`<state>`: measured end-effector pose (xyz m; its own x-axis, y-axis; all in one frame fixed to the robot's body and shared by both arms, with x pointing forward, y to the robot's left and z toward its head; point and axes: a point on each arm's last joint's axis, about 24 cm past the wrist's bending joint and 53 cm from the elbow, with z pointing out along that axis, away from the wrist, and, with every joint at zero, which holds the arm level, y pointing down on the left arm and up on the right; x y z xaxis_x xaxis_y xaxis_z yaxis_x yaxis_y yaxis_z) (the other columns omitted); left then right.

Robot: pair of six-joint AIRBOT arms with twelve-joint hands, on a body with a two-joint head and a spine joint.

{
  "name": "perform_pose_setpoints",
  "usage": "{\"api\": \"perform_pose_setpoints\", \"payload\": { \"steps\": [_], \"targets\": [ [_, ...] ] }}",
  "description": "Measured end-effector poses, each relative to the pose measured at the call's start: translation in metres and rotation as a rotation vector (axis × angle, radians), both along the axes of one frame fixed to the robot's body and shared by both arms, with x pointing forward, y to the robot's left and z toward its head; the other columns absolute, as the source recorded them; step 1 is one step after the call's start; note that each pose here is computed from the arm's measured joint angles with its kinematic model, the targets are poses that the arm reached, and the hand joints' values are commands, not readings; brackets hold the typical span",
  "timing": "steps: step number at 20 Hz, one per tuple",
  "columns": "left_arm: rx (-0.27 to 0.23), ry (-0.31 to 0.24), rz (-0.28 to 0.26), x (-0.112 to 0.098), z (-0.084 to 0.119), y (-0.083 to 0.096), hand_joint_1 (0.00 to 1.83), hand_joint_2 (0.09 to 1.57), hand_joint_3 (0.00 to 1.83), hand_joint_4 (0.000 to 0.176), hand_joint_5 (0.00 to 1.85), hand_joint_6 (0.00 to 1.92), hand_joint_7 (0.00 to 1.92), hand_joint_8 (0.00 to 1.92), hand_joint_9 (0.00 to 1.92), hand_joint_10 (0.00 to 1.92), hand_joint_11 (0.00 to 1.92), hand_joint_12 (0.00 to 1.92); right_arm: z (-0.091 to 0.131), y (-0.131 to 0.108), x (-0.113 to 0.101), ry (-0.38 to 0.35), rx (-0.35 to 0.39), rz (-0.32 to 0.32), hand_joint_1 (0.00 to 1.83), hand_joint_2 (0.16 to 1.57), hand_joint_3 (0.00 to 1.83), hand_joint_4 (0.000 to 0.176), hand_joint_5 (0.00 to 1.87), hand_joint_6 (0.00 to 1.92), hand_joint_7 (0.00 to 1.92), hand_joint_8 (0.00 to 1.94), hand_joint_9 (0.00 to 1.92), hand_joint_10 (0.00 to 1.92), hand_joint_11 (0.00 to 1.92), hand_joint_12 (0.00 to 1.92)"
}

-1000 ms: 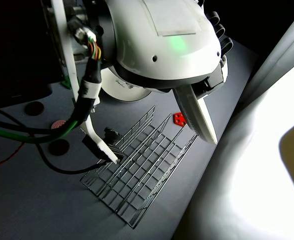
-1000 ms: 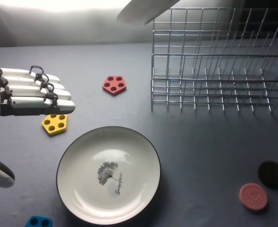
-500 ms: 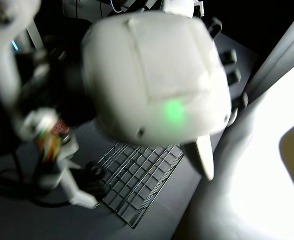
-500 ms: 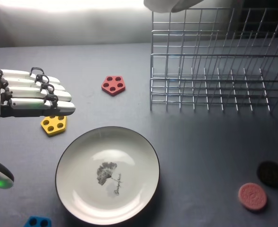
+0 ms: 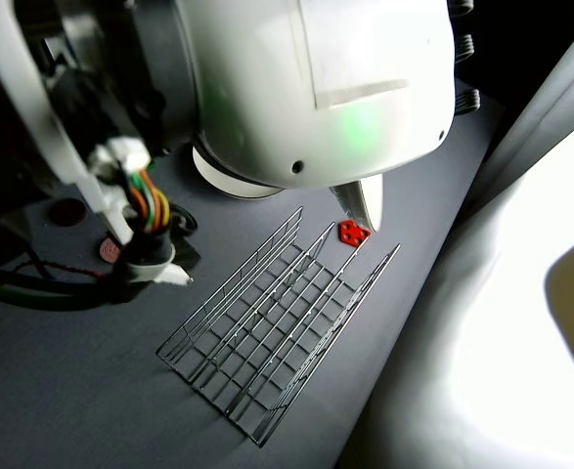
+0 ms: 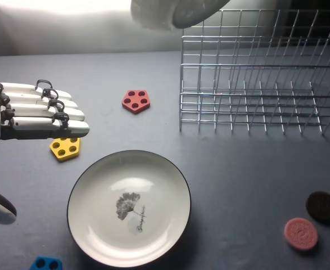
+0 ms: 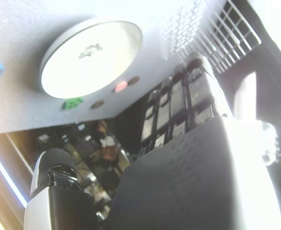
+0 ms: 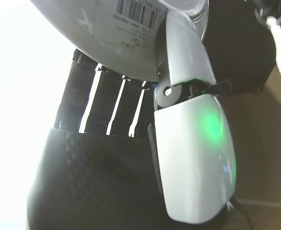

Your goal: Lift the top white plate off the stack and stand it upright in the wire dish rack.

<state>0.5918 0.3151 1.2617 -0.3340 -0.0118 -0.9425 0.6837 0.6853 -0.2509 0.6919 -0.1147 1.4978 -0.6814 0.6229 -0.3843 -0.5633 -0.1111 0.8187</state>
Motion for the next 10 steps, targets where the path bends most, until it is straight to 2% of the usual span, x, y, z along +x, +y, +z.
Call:
{"api": "perform_pose_setpoints", "payload": {
  "steps": [4,6,7,10],
  "targets": [
    [0.001,0.0,0.0,0.0,0.0,0.0,0.26,0.98,0.0,0.0,0.04,0.01,0.04,0.0,0.04,0.0,0.06,0.01,-0.002,-0.015,0.012,0.075,0.05,-0.022,1.48,1.13,0.0,0.0,0.79,1.18,0.9,0.83,0.96,0.94,0.79,1.56],
    [0.001,0.001,-0.001,0.0,0.0,0.0,0.29,0.98,0.0,0.0,0.03,0.0,0.03,0.0,0.04,0.0,0.06,0.01,-0.002,-0.019,0.016,0.134,0.09,-0.005,1.48,1.13,0.0,0.0,0.82,1.16,0.91,0.82,0.95,0.95,0.79,1.56],
    [0.0,0.0,-0.001,0.0,0.0,0.0,0.3,0.98,0.0,0.0,0.03,0.0,0.03,0.0,0.04,0.0,0.05,0.0,-0.002,-0.02,0.016,0.141,0.096,-0.003,1.48,1.13,0.0,0.0,0.82,1.17,0.9,0.84,0.93,0.96,0.78,1.57],
    [0.001,0.001,-0.001,0.0,0.0,0.0,0.23,0.98,0.0,0.0,0.03,0.01,0.04,0.01,0.05,0.01,0.08,0.01,-0.002,-0.025,0.017,0.194,0.139,0.019,1.48,1.13,0.0,0.0,0.81,1.17,0.92,0.8,0.94,0.98,0.77,1.58]
  ]
}}
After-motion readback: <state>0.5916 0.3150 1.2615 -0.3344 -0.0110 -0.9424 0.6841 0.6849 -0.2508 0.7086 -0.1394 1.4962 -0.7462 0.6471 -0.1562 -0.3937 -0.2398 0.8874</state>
